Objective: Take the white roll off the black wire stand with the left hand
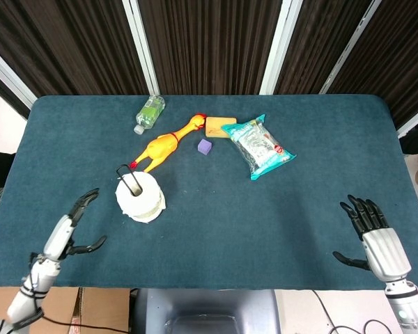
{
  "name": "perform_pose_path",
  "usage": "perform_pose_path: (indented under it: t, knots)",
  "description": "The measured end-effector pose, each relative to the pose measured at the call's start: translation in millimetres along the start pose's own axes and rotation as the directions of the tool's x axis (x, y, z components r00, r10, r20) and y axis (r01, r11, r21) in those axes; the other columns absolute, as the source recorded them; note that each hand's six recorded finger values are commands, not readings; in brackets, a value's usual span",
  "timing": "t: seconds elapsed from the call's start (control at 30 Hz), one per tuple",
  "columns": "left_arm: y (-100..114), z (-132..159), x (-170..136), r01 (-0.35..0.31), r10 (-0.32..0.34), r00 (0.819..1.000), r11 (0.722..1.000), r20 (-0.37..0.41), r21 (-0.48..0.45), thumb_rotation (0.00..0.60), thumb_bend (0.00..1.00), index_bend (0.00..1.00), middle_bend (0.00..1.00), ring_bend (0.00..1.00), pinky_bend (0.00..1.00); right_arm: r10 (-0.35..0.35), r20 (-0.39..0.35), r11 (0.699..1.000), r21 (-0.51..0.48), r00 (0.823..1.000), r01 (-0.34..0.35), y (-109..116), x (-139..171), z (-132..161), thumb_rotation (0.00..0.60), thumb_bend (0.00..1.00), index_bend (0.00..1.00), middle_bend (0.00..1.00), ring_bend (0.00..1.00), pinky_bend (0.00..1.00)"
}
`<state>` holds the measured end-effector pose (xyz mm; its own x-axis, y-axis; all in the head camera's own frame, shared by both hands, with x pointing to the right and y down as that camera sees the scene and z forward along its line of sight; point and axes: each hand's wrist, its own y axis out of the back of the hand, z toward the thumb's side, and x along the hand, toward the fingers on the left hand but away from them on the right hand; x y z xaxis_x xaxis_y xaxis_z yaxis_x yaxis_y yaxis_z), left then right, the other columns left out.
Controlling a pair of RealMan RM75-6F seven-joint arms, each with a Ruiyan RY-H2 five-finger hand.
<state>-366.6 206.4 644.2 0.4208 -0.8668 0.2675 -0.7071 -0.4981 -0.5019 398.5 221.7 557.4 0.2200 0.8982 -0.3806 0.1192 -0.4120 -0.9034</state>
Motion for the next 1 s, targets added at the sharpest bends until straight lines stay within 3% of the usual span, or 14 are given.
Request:
perform_pose_path:
  t: [0.37, 0.83, 1.0]
  knots:
    - [-32, -18, 41, 0.058, -0.052, 0.994, 0.997, -0.094, 0.057, 0.600, 0.32, 0.00, 0.00, 0.00, 0.02, -0.013, 0.025, 1.000, 0.001, 1.000, 0.013, 5, 1, -4, 0.600, 0.02, 0.00, 0.00, 0.00, 0.00]
    - [-56, -33, 76, 0.059, -0.077, 0.976, 0.994, -0.203, -0.094, 0.600, 0.31, 0.00, 0.00, 0.00, 0.03, -0.031, 0.062, 0.999, 0.014, 0.998, 0.031, 9, 4, -9, 0.600, 0.02, 0.00, 0.00, 0.00, 0.00]
    - [-62, -37, 82, 0.073, -0.095, 0.969, 0.992, -0.229, -0.105, 0.600, 0.31, 0.00, 0.00, 0.01, 0.12, -0.033, 0.068, 0.999, 0.017, 0.997, 0.032, 9, 4, -11, 0.600, 0.03, 0.00, 0.00, 0.00, 0.00]
